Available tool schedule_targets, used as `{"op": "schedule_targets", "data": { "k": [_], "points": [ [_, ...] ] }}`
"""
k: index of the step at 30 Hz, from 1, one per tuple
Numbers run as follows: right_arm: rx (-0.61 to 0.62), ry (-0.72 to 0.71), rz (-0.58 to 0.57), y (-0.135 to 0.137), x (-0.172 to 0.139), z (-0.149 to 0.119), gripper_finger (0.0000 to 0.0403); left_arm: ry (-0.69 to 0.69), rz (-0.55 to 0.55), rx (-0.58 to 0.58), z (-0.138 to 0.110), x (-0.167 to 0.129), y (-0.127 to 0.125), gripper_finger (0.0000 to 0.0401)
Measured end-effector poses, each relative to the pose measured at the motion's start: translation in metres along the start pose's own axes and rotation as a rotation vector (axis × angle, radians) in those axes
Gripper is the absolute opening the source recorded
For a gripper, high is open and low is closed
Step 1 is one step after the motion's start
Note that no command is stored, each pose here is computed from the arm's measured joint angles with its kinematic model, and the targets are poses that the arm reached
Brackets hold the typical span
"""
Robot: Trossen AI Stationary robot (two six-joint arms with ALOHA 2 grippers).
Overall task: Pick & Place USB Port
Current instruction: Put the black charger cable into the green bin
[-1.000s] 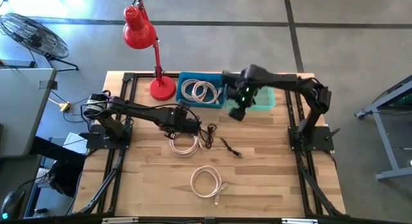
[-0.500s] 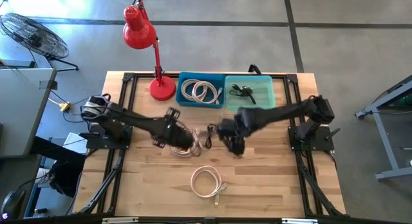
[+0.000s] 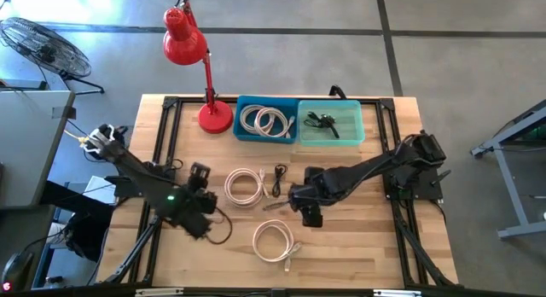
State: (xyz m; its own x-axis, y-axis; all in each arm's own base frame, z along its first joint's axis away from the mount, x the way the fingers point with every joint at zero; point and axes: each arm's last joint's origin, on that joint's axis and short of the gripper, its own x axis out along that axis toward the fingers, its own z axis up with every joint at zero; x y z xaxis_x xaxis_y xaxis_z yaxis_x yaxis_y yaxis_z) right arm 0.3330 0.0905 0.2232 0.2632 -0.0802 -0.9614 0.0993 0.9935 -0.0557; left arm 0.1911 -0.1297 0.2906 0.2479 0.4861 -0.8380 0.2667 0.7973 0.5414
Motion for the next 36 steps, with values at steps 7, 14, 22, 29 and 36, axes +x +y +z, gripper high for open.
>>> {"op": "schedule_targets", "data": {
  "k": [7, 14, 22, 29, 36],
  "points": [
    [0.086, -0.024, 0.07, -0.037, 0.031, 0.002, 0.0248, -0.239, -0.04, -0.097, -0.017, -0.031, -0.003, 0.0133],
    [0.184, -0.026, 0.105, -0.057, 0.053, -0.006, 0.0248, -0.37, -0.026, -0.105, -0.018, -0.043, -0.011, 0.0133],
    [0.199, -0.094, 0.136, -0.052, 0.068, -0.013, 0.0248, -0.446, -0.019, -0.146, -0.013, -0.047, -0.014, 0.0133],
    [0.248, -0.09, 0.082, -0.055, 0.081, -0.027, 0.0248, -0.503, -0.005, -0.189, -0.008, -0.05, -0.015, 0.0133],
    [0.288, -0.123, 0.076, -0.06, 0.093, -0.039, 0.0213, -0.531, 0.056, -0.207, -0.007, -0.05, -0.013, 0.0133]
  ]
}}
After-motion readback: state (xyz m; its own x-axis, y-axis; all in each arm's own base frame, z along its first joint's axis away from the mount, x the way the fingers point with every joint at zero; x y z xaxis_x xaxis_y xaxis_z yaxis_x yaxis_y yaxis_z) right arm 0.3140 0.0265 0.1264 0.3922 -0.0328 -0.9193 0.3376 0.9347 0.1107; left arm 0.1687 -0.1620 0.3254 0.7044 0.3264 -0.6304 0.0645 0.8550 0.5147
